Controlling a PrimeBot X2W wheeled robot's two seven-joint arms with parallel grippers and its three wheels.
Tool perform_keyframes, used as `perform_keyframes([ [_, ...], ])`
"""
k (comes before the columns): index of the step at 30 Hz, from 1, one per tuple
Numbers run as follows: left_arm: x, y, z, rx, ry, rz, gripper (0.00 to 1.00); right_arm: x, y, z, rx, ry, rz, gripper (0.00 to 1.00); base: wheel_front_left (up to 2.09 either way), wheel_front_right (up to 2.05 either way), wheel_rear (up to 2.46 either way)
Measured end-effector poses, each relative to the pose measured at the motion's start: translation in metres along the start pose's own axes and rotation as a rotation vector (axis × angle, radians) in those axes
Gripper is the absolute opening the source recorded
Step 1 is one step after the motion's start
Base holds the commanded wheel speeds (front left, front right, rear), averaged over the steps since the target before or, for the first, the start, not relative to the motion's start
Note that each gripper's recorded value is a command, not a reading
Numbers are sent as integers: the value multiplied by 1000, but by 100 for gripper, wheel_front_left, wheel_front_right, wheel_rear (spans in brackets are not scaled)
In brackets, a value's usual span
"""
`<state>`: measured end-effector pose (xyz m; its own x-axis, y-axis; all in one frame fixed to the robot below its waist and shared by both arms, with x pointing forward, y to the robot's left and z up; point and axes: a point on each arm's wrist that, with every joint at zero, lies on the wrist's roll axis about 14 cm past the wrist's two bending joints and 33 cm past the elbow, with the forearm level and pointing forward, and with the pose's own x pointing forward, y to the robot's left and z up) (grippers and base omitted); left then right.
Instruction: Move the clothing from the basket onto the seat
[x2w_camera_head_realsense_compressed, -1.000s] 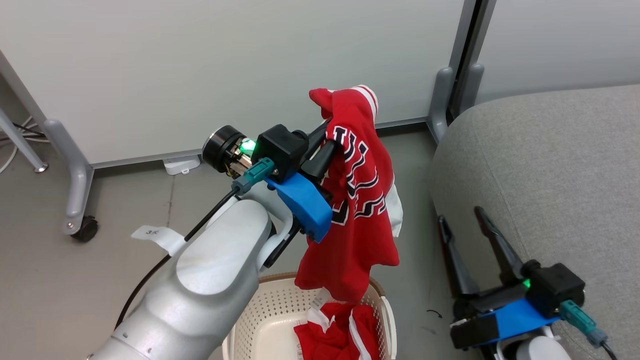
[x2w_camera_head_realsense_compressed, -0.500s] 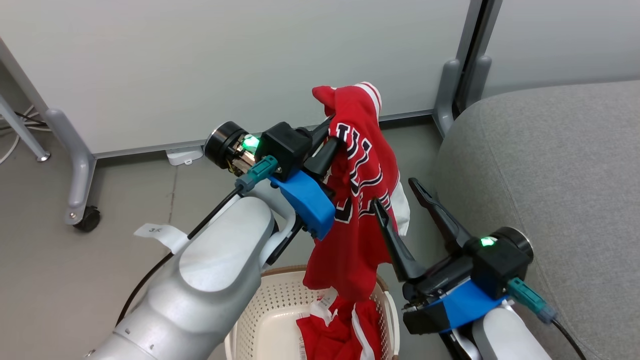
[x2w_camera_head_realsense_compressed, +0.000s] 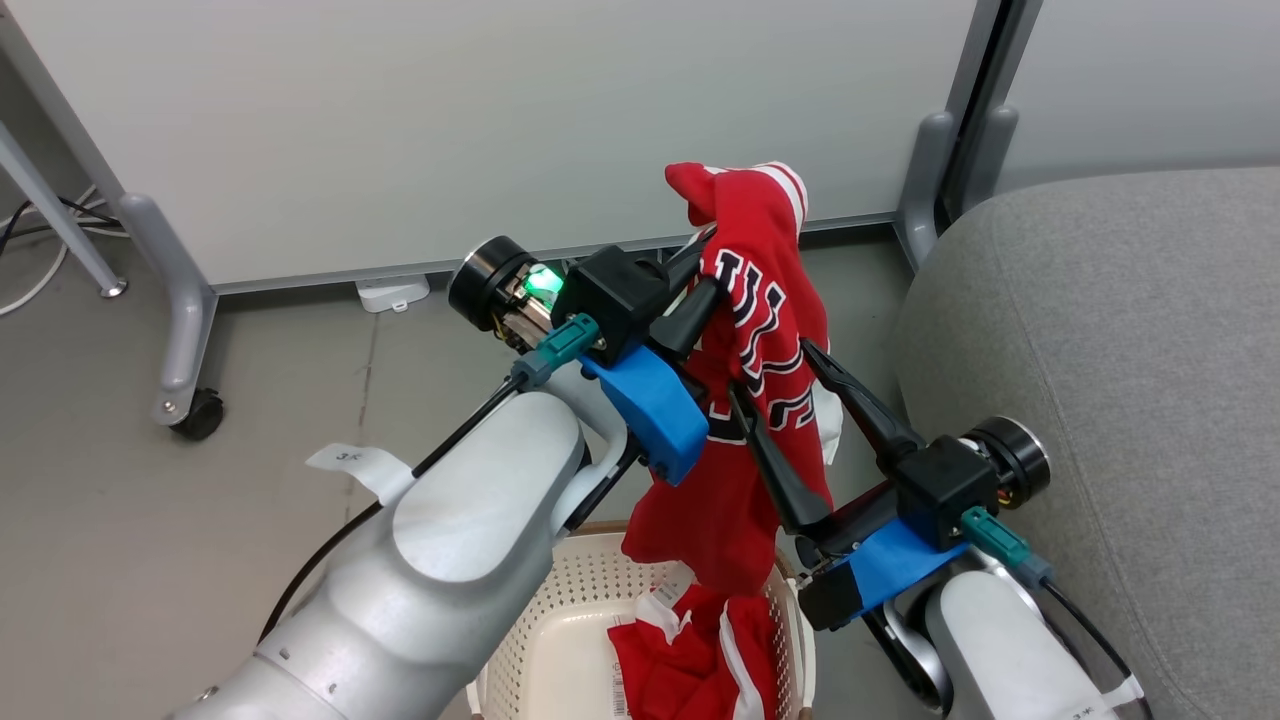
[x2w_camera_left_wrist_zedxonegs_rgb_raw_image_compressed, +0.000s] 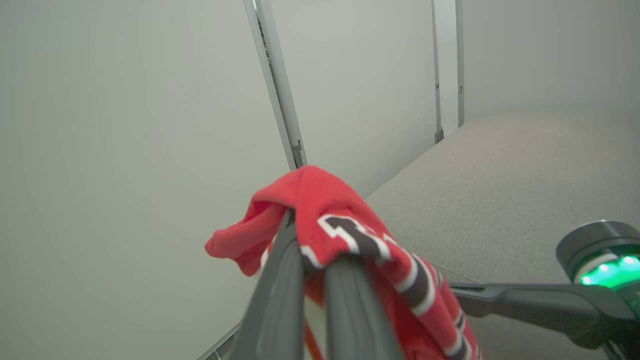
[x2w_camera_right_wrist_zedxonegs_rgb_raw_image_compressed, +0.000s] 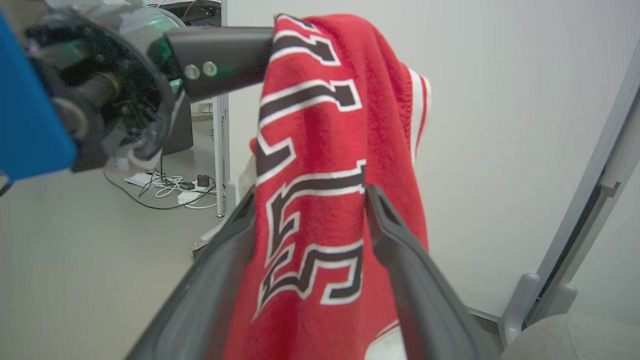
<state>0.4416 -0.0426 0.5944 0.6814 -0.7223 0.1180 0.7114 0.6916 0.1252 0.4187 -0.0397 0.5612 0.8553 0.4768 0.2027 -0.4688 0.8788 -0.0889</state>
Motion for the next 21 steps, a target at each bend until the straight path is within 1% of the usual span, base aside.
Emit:
perform_keyframes([
  [5,0,-3,0,-3,-2,-7,0,1,-6,-12,6,35,-16,100,0,0,0],
  [12,1,-11,-1,-4,-3,-28,0,6,-4,-24,38,72,-7,100,0,0,0],
  [13,0,-11,-1,-5,-2,-29,0,6,-3,-26,41,78,-5,42,0,0,0],
  [14,0,-11,-1,-6,-1,-29,0,6,-2,-27,47,80,-3,0,0,0,0],
  [21,-1,-12,-2,-9,3,-28,0,6,-5,-26,57,81,-13,0,0,0,0],
])
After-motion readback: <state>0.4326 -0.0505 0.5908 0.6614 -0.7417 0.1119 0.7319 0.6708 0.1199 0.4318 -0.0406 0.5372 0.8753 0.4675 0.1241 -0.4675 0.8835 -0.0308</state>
